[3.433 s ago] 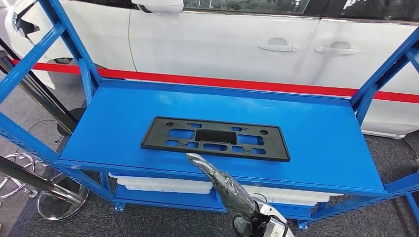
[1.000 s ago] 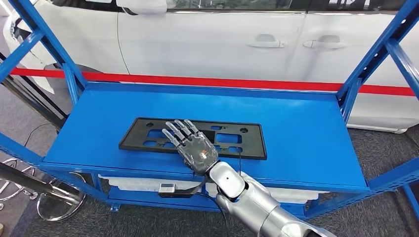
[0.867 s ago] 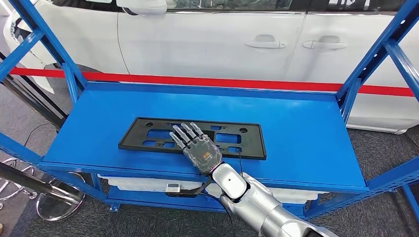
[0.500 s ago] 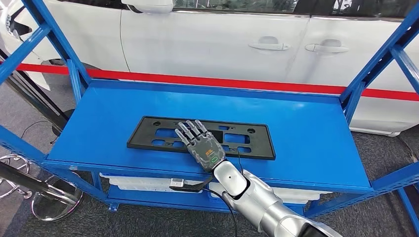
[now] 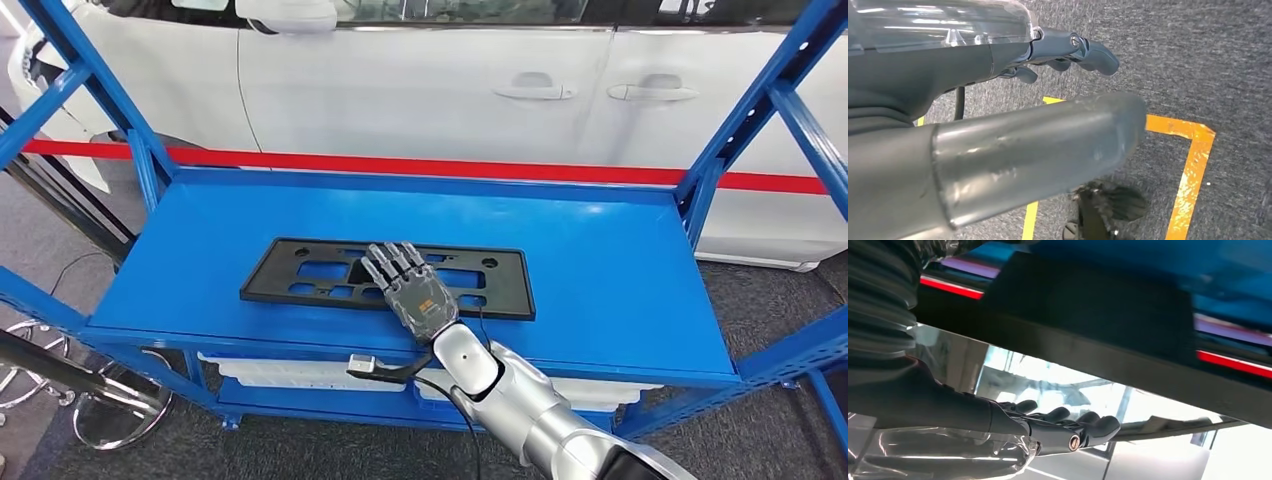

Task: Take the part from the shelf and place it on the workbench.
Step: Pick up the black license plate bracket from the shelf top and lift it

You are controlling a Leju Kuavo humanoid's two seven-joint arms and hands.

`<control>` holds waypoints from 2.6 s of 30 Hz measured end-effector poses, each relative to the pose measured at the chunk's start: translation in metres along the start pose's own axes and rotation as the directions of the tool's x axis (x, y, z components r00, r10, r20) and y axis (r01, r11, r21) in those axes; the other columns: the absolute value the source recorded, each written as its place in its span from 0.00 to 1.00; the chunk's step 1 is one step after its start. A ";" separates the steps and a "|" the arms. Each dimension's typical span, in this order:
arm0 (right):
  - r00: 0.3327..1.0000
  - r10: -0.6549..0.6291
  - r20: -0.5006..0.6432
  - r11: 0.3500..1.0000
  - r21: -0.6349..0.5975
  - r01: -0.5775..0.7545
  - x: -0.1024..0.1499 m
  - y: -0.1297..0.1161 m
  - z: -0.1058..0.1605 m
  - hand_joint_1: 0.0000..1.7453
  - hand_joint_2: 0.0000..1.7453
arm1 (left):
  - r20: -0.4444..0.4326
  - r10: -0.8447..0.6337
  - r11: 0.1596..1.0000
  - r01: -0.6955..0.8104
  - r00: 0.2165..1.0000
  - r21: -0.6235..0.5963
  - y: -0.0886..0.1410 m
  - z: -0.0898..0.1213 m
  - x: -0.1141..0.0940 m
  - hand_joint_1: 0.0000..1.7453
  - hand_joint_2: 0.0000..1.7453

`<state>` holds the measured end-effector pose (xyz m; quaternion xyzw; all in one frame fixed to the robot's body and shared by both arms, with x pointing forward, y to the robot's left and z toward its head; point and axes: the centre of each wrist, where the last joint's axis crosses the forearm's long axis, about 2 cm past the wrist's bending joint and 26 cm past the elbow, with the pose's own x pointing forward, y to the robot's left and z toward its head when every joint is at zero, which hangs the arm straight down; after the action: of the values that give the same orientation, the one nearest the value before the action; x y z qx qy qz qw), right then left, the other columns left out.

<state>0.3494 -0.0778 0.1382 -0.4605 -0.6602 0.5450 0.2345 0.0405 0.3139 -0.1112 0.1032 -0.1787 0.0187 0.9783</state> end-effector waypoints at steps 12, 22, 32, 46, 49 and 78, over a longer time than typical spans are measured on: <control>0.994 -0.010 -0.113 0.998 0.057 0.016 -0.018 0.011 0.003 0.90 1.00 | 0.012 -0.009 1.000 0.010 1.000 -0.010 0.001 0.000 0.001 0.00 0.00; 0.994 -0.005 -0.111 0.996 0.087 0.015 -0.019 0.011 0.001 0.81 1.00 | 0.030 -0.004 1.000 0.005 1.000 -0.024 0.001 -0.001 0.002 0.00 0.00; 0.995 -0.015 -0.098 0.996 0.084 0.024 -0.013 0.007 -0.004 0.89 1.00 | 0.058 0.001 0.999 0.001 0.998 -0.032 0.001 -0.001 0.001 0.00 0.50; 0.996 -0.019 -0.093 0.996 0.087 0.027 -0.014 0.008 -0.004 0.94 1.00 | 0.145 -0.007 0.999 0.014 0.989 -0.050 0.002 0.000 -0.001 0.00 1.00; 0.994 -0.025 -0.110 0.994 0.104 0.037 -0.019 0.007 -0.007 0.94 1.00 | 0.157 -0.002 0.998 0.013 0.988 -0.067 0.003 0.000 -0.001 0.00 1.00; 0.805 -0.593 -0.004 0.777 -0.265 0.571 -0.041 -0.047 0.003 0.94 1.00 | 0.249 0.099 0.994 -0.106 0.963 0.013 0.005 0.001 -0.005 0.00 1.00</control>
<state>0.3496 -0.1139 0.1888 -0.2831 -0.8225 0.3375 0.3599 0.0349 0.3187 -0.1117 0.1082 -0.3045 0.0587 0.9445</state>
